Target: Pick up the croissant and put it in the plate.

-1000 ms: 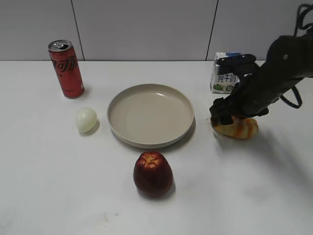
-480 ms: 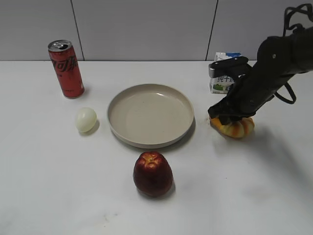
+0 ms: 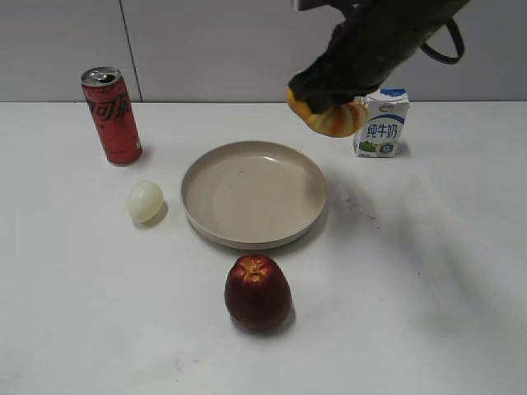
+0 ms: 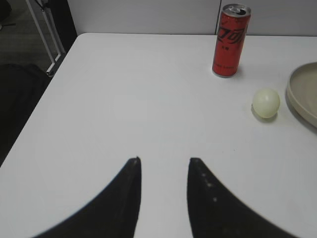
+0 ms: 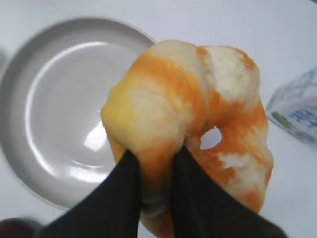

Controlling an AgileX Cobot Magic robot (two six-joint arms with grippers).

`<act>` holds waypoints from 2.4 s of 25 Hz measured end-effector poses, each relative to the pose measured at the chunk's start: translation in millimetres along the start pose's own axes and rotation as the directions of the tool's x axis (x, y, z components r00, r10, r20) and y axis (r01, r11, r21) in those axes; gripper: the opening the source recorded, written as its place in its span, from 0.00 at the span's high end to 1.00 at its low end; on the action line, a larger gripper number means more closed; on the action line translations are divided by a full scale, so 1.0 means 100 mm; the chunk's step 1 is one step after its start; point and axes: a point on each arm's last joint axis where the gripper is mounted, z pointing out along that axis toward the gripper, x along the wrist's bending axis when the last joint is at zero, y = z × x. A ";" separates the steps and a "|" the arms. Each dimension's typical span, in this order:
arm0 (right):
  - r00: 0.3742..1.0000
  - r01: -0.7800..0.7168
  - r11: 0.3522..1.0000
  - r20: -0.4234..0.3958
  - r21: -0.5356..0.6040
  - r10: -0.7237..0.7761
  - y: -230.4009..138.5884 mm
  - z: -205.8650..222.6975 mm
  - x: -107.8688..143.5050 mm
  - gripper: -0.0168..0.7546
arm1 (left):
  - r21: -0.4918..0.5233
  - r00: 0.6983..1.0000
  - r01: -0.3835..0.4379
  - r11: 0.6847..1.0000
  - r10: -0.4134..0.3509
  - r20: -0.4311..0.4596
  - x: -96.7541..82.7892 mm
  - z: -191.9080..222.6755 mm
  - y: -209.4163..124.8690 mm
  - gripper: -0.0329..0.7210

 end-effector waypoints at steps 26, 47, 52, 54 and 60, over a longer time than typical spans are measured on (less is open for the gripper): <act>0.996 0.070 0.961 -0.065 0.269 -0.055 -0.07 0.64 0.39 0.17 | 0.000 1.000 0.000 1.000 0.000 0.000 0.00 0.00 0.00 0.64; 0.943 -0.284 0.941 0.231 0.183 0.240 -1.09 -1.76 -0.50 0.21 | 0.000 1.000 0.000 1.000 0.000 0.000 0.00 0.00 0.00 0.64; 0.941 -0.282 0.954 0.223 0.098 0.255 -1.79 -2.00 -0.31 0.21 | 0.000 1.000 0.000 1.000 0.000 0.000 0.00 0.00 0.00 0.64; 0.942 -0.269 0.963 0.217 0.027 0.257 -2.03 -2.13 -0.24 0.21 | 0.000 1.000 0.000 1.000 0.000 0.000 0.00 0.00 0.00 0.64; 0.944 -0.219 0.956 0.204 -0.194 0.258 -2.62 -2.36 -0.08 0.21 | 0.000 1.000 0.000 1.000 0.000 0.000 0.00 0.00 0.00 0.64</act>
